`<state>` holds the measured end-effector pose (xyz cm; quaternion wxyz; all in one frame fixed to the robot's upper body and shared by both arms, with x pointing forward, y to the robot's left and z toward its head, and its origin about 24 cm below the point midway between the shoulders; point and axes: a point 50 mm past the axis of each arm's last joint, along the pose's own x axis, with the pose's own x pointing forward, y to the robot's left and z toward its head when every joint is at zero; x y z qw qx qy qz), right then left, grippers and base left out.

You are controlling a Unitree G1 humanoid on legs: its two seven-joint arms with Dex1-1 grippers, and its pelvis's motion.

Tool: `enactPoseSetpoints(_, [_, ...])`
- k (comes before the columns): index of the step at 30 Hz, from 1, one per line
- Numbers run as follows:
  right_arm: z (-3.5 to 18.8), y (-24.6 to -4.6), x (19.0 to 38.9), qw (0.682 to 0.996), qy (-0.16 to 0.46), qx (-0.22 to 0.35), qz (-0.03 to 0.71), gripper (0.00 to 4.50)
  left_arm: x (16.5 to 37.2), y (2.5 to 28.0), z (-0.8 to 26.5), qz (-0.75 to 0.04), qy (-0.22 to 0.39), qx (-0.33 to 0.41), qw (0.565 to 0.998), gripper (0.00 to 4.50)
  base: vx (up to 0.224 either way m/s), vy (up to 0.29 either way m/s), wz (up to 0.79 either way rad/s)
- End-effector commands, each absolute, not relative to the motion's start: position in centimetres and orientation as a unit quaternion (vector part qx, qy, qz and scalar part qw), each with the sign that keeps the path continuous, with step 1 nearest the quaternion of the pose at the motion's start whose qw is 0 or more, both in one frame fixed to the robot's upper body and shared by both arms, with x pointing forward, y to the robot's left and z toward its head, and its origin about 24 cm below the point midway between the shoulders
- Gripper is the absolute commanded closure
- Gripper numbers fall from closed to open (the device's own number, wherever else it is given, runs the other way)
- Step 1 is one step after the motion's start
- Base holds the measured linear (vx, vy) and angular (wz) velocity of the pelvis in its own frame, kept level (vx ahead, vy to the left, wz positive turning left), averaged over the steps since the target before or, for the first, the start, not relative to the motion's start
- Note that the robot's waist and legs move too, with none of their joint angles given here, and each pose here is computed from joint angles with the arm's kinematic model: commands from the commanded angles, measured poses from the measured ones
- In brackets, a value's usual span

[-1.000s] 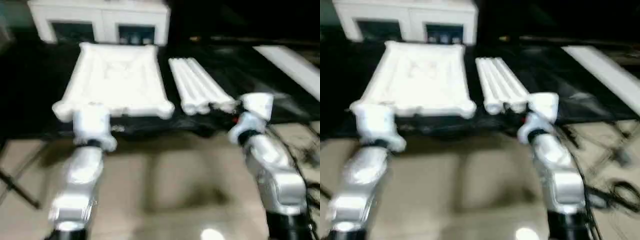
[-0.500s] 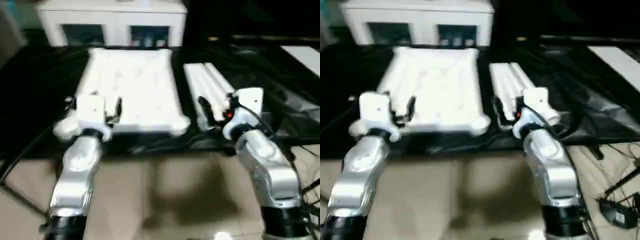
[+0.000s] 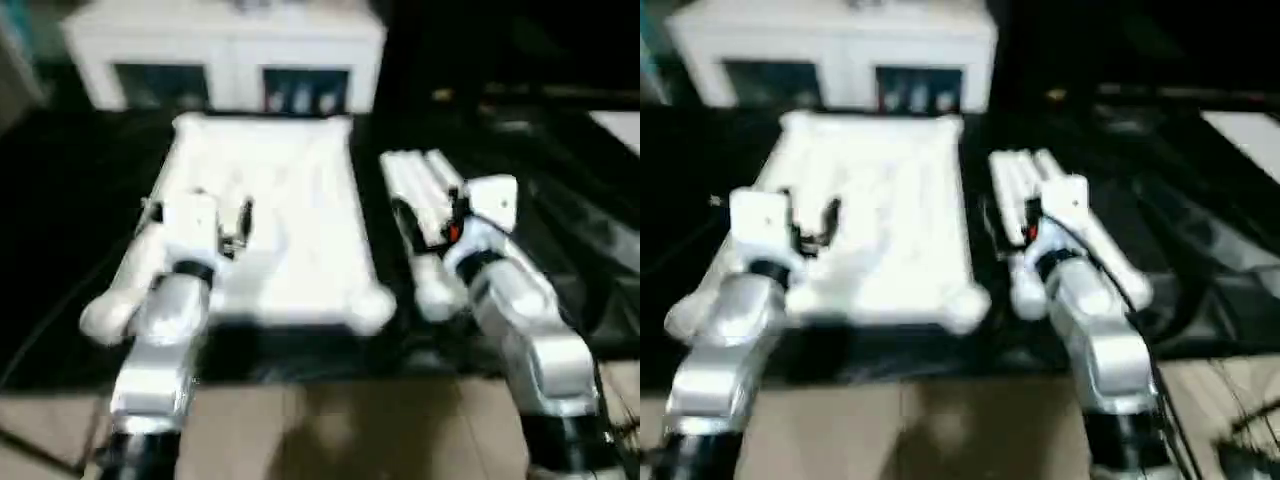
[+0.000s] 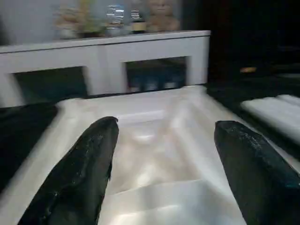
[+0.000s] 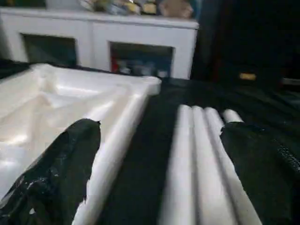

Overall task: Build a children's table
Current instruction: Move to table, then rotate table base

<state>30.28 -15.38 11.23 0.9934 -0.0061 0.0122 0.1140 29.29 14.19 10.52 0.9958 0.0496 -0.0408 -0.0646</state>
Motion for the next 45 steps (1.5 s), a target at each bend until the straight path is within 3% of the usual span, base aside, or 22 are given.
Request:
enactPoseSetpoints(1, [11.7, -15.0, 30.3, 0.993, 0.002, -0.006, 0.118, 0.00, 29.4, 14.8, 10.9, -0.057, -0.049, 0.054, 0.996, 0.81, 0.158, -0.052, -0.05])
enactPoseSetpoints(9, [11.5, -15.5, 30.1, 0.994, 0.011, 0.016, 0.111, 0.00, 29.5, 14.7, 11.0, -0.073, -0.050, 0.052, 0.995, 0.81, 0.160, 0.068, 0.03])
enactPoseSetpoints(11, [12.1, -14.6, 29.3, 0.977, 0.001, -0.007, 0.215, 0.00, 29.0, 13.7, 10.9, -0.161, -0.051, 0.041, 0.985, 0.81, 0.130, 0.059, 0.05])
enactPoseSetpoints(12, [12.4, -14.1, 28.2, 0.949, 0.008, -0.032, 0.313, 0.00, 28.4, 13.3, 10.6, -0.234, -0.043, 0.057, 0.970, 0.81, 0.126, 0.005, 0.05])
enactPoseSetpoints(13, [12.4, -14.0, 28.2, 0.948, 0.008, -0.033, 0.318, 0.00, 28.4, 13.3, 10.6, -0.237, -0.042, 0.058, 0.969, 0.81, 0.136, -0.053, 0.03])
enactPoseSetpoints(15, [12.4, -14.0, 27.5, 0.926, 0.024, -0.060, 0.371, 0.00, 27.9, 13.2, 10.4, -0.296, -0.040, 0.058, 0.953, 0.52, 0.131, -0.058, 0.02])
enactPoseSetpoints(19, [12.5, -14.4, 26.6, 0.883, 0.042, -0.111, 0.455, 0.00, 27.0, 12.9, 10.0, -0.430, -0.006, 0.071, 0.900, 0.44, 0.035, -0.028, 0.00])
enactPoseSetpoints(21, [12.7, -14.5, 26.6, 0.877, 0.041, -0.115, 0.465, 0.00, 26.8, 12.8, 9.9, -0.459, 0.005, 0.070, 0.886, 0.18, 0.000, 0.000, 0.00])
enactPoseSetpoints(22, [12.9, -14.7, 26.4, 0.863, 0.047, -0.120, 0.489, 0.00, 26.3, 12.7, 9.5, -0.514, 0.031, 0.083, 0.853, 0.10, 0.000, 0.000, 0.00])
enactPoseSetpoints(26, [13.1, -15.2, 26.2, 0.845, 0.055, -0.132, 0.516, 0.00, 26.0, 12.8, 8.8, -0.564, 0.073, 0.110, 0.815, 0.03, -0.051, -0.004, 0.09])
enactPoseSetpoints(27, [13.2, -15.5, 25.9, 0.827, 0.065, -0.138, 0.541, 0.00, 25.9, 13.1, 8.2, -0.597, 0.104, 0.127, 0.785, 0.03, -0.069, -0.016, 0.10])
enactPoseSetpoints(31, [13.2, -15.7, 25.5, 0.809, 0.083, -0.144, 0.564, 0.00, 25.9, 13.3, 7.9, -0.622, 0.127, 0.135, 0.761, 0.03, -0.029, -0.008, 0.03])
enactPoseSetpoints(33, [13.0, -15.9, 25.0, 0.791, 0.105, -0.158, 0.582, 0.00, 25.8, 13.5, 7.8, -0.641, 0.146, 0.145, 0.740, 0.38, 0.000, 0.000, 0.00])
enactPoseSetpoints(37, [12.8, -16.2, 24.6, 0.772, 0.126, -0.174, 0.598, 0.00, 25.5, 13.7, 7.5, -0.659, 0.168, 0.154, 0.717, 0.57, 0.000, 0.000, 0.00])
enactPoseSetpoints(45, [12.3, -16.7, 23.7, 0.743, 0.171, -0.191, 0.619, 0.00, 25.7, 13.8, 6.2, -0.647, 0.192, 0.202, 0.710, 1.19, 0.032, -0.001, 0.00])
